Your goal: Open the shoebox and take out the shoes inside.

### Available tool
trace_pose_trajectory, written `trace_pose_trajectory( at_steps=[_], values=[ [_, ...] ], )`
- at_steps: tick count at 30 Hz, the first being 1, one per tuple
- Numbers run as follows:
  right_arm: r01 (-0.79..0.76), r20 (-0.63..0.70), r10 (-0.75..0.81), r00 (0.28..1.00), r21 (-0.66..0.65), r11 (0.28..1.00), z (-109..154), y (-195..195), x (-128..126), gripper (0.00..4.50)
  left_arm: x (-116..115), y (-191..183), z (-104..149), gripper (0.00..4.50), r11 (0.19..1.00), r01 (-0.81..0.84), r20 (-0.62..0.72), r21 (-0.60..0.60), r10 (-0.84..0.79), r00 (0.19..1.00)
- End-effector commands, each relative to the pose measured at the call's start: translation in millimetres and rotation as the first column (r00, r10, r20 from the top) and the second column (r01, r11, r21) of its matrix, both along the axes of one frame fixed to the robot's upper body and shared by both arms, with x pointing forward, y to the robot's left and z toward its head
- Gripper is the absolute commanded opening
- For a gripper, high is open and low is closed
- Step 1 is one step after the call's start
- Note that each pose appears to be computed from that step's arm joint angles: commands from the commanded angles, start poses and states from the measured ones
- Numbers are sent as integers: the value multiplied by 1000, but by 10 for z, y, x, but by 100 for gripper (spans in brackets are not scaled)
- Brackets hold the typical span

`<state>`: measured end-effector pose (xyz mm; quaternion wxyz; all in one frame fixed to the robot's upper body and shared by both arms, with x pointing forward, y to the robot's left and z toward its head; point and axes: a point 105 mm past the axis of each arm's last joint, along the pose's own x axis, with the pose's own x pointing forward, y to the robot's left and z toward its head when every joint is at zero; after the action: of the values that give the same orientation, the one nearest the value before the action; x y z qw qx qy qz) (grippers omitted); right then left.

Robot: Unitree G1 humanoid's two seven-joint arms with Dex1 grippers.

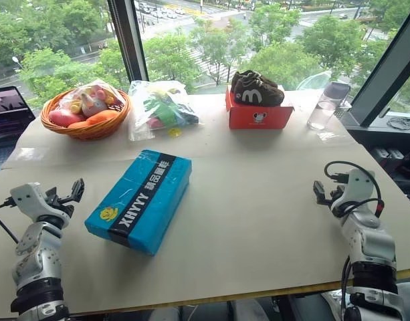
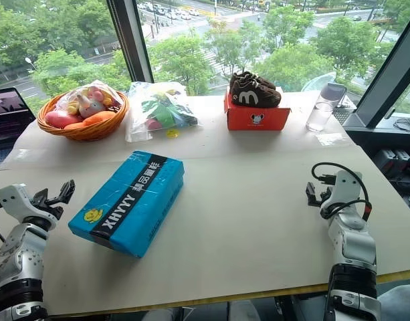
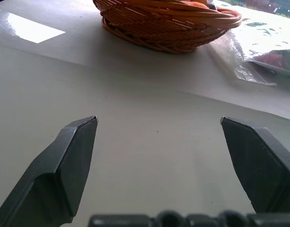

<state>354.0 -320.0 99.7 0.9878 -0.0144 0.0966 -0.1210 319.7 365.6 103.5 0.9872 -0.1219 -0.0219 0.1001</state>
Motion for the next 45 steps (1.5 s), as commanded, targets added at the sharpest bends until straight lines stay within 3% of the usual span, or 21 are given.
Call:
trace_pose_trajectory(
  at_steps=[1,4,9,11,15,18,23,25,28,36,40,45],
  values=[
    [-2,50,3,999,-6,1000,147,-35,19,450,23,-49,181,448,992,79,27,100,-82,996],
    [-130,16,129,991,9,992,128,116,26,450,-19,-329,232,448,910,359,-46,206,-358,933],
    [-527,3,527,850,28,849,331,782,-82,450,-257,-448,469,448,706,651,-223,279,-612,759],
    [-698,-15,698,716,28,716,423,1163,-240,450,-376,-468,489,395,619,736,-326,273,-660,676],
    [-906,-60,905,422,3,422,505,1854,-582,350,-500,-549,556,271,483,835,-436,264,-713,550],
    [-952,-62,950,306,-12,306,531,2135,-705,250,-467,-552,570,166,458,846,-454,272,-714,533],
    [-956,-43,956,292,-2,292,512,2344,-644,71,-377,-481,547,0,462,841,-473,281,-696,540],
    [-948,-59,947,316,17,317,423,2457,-534,4,-332,-442,439,0,459,843,-513,279,-671,535],
    [-937,-94,935,341,46,347,260,2638,-395,1,-239,-519,283,0,438,859,-544,265,-668,508],
    [-915,-162,909,384,64,398,25,2735,-237,1,-85,-1332,163,0,230,940,-516,253,-789,332],
    [-884,-178,875,450,52,465,0,2532,-155,1,-120,-1954,232,0,97,962,-451,257,-868,208],
    [-816,-153,806,572,1,579,164,2139,48,1,-132,-2382,222,0,41,968,-400,247,-906,141]
  ],
)
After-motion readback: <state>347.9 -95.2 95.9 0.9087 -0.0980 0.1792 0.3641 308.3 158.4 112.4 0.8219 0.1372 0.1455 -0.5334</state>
